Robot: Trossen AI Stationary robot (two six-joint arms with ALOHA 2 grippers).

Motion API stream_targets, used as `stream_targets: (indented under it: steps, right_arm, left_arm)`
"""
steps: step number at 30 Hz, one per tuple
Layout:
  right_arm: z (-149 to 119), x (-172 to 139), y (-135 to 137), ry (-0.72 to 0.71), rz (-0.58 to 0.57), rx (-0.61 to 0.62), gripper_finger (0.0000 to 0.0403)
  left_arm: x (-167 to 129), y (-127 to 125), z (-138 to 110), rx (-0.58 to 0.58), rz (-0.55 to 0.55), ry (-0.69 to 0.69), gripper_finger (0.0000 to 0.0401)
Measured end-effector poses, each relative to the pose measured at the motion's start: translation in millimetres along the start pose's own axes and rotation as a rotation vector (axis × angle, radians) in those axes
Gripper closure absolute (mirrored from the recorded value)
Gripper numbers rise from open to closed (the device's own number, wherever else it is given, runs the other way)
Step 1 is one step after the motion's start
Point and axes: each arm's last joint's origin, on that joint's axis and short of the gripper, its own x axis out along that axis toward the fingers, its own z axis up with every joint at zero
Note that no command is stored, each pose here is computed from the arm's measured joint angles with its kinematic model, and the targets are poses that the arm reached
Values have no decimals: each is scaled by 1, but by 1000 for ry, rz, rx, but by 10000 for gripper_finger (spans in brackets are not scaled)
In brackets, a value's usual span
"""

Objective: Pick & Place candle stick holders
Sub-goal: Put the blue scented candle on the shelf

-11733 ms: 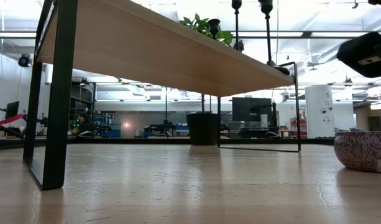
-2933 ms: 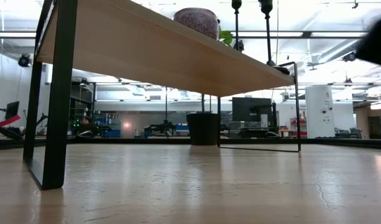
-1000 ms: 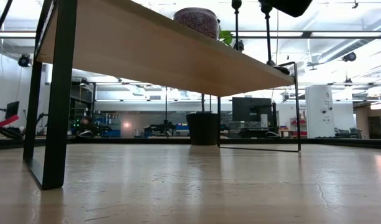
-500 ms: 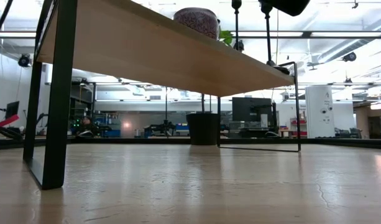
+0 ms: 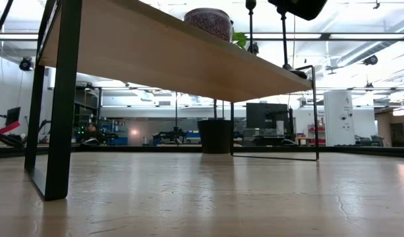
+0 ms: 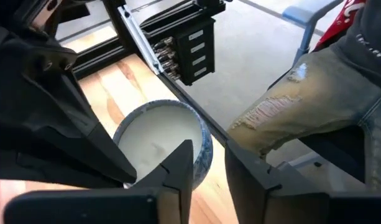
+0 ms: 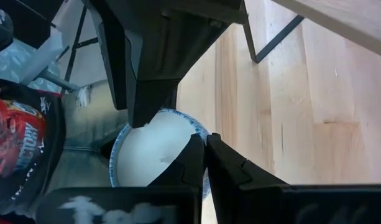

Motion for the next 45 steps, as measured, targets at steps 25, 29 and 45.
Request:
stream_targets:
  steps: [25, 29, 45]
  right_arm:
    - [4, 0, -8, 37, 38, 100, 395]
    - [7, -1, -11, 33, 36, 122, 395]
    - [11, -2, -11, 7, 56, 157, 395]
  left_arm:
    - [3, -11, -1, 252, 119, 77, 295]
    - [2, -10, 1, 279, 167, 86, 295]
    - [3, -10, 0, 270, 153, 76, 391]
